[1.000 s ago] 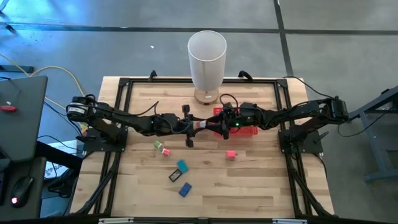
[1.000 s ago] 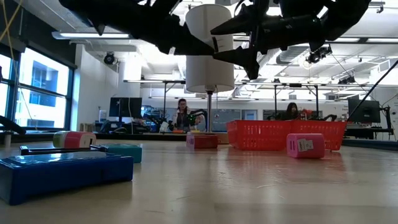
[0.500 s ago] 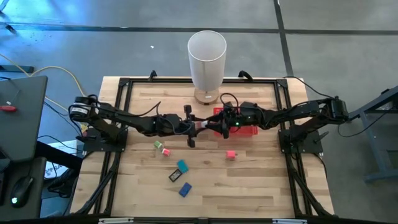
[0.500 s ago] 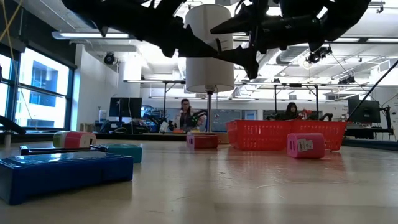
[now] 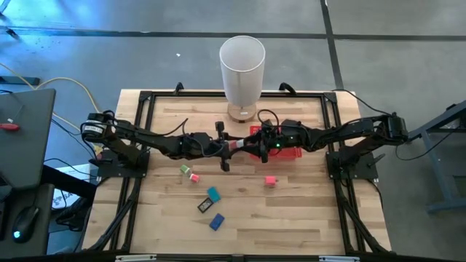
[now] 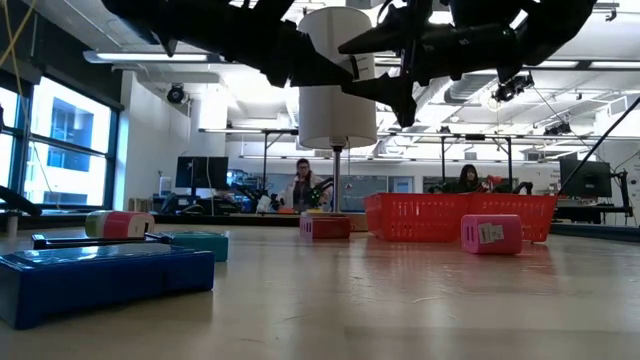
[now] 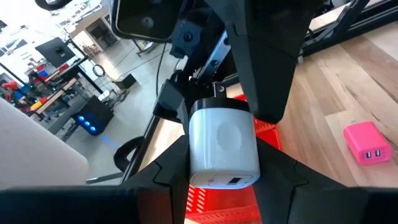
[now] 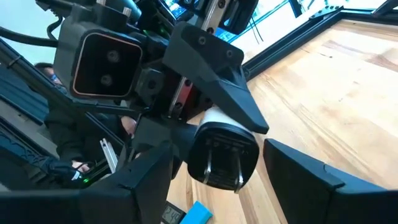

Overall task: Pick & Place Office items
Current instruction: Put the white charger adapter into the right red bin

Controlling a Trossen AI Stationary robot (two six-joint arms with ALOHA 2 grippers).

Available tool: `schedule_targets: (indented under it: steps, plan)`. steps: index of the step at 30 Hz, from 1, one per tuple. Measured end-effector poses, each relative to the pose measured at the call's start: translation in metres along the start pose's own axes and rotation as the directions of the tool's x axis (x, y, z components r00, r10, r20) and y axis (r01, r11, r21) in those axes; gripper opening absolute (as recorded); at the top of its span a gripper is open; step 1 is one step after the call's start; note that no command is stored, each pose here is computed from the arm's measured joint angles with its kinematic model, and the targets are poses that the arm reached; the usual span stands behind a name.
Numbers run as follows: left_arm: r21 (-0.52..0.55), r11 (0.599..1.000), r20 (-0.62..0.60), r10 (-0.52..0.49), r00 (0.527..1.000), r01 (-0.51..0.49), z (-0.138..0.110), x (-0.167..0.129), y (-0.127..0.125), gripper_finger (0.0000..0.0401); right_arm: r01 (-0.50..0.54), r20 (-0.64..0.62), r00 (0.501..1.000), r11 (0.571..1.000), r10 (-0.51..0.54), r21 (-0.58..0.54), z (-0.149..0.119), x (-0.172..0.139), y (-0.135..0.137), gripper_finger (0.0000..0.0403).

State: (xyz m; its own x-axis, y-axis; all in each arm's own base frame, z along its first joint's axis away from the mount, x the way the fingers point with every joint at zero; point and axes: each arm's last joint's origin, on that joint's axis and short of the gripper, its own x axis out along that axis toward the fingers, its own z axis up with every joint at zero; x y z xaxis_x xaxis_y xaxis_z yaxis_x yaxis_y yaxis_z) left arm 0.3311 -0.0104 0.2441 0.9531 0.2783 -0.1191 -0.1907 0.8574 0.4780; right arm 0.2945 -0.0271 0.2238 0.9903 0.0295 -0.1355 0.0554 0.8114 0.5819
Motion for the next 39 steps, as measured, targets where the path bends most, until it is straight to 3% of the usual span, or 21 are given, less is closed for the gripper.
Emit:
schedule_targets:
  steps: [19, 24, 39]
  plan:
    - [0.008, 1.000, -0.011, -0.001, 1.000, 0.001, -0.0011, 0.0000, -0.0004, 0.0130, 0.024, 0.019, 1.000, 0.999, -0.023, -0.033, 0.0008, 0.0000, -0.0005, 0.0130]
    - [-0.001, 1.000, -0.008, -0.003, 1.000, 0.003, -0.0009, 0.0000, -0.0004, 0.0153, 0.024, 0.020, 1.000, 0.997, -0.022, -0.071, 0.0009, 0.0000, -0.0005, 0.0136]
    - [-0.036, 0.999, -0.008, -0.003, 1.000, 0.002, -0.0008, 0.0000, -0.0004, 0.0162, 0.026, 0.018, 1.000, 0.985, -0.024, -0.170, 0.0007, 0.0000, -0.0006, 0.0131]
